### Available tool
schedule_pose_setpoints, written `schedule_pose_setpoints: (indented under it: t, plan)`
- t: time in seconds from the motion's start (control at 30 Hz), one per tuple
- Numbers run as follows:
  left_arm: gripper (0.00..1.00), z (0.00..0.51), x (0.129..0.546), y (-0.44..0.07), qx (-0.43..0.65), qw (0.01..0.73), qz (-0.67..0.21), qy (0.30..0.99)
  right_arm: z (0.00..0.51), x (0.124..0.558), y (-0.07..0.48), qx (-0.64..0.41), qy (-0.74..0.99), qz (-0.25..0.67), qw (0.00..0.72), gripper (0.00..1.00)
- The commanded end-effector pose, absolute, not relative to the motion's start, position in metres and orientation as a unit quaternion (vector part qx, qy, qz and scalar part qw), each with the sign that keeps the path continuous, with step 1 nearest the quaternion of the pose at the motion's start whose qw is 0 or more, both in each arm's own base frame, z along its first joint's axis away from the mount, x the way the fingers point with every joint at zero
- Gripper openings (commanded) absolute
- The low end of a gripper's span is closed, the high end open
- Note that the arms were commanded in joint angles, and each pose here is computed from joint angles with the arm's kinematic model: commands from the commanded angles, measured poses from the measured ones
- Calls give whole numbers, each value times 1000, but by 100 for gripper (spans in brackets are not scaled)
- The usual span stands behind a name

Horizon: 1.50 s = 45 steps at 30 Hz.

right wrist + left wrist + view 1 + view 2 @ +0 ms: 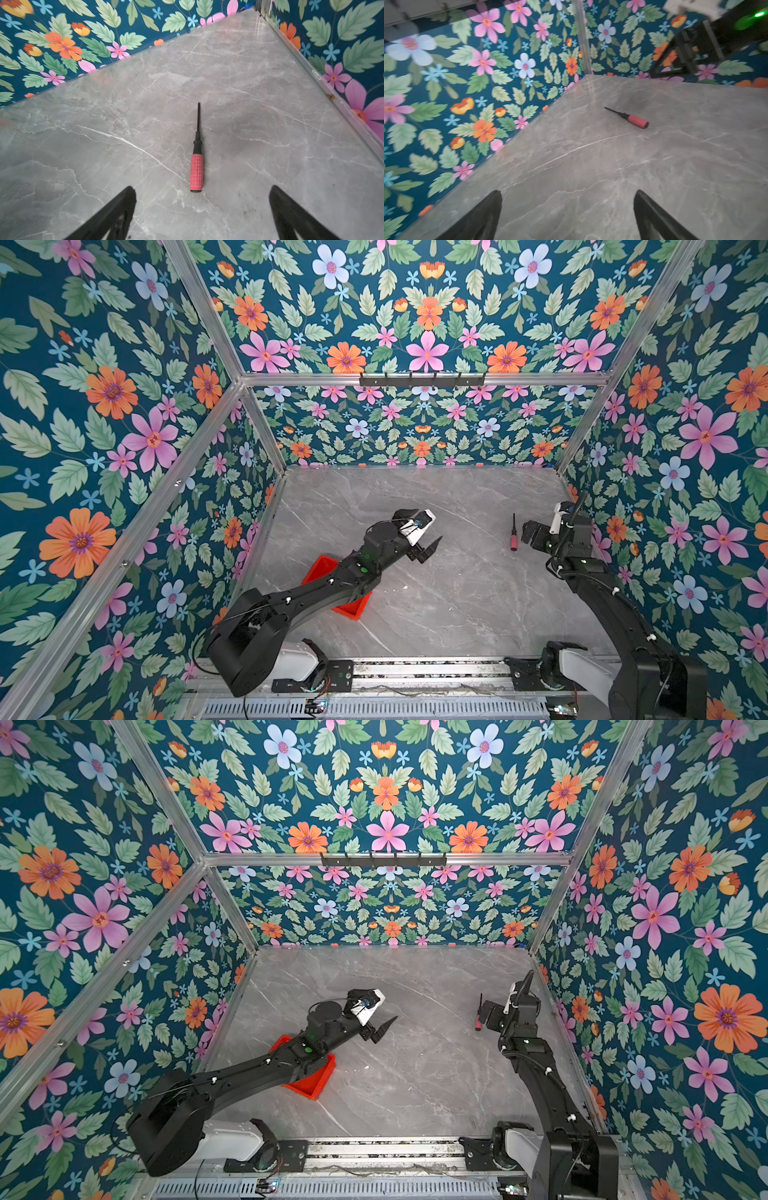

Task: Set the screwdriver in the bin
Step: 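Lower the right gripper onto the pink screwdriver while the left arm reaches inward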

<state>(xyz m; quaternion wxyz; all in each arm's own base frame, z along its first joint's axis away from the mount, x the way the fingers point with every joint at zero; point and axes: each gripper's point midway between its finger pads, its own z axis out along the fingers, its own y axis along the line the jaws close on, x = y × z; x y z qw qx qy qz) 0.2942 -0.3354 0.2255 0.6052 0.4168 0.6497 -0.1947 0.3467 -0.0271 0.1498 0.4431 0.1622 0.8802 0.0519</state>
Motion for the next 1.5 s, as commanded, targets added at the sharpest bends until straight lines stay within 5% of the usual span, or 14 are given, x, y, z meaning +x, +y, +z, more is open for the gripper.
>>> schedule_pose_setpoints:
  t: [0.0,0.33,0.67,1.27,1.47]
  plan:
    - [100,224,278,-365,433,599,-225,635,125,342,-31,190,900,43,391,99]
    - [100,191,227,-435,458,559,-289,628,57,353,-30,206,952,29,224,99]
    - [100,179,215,-450,468,543,-297,630,23,372,-29,201,966,17,160,97]
    - [100,179,219,-448,480,549,-273,628,3,376,-10,166,979,50,108,46]
    - [100,179,221,-449,480,551,-269,627,10,366,-4,159,978,66,121,44]
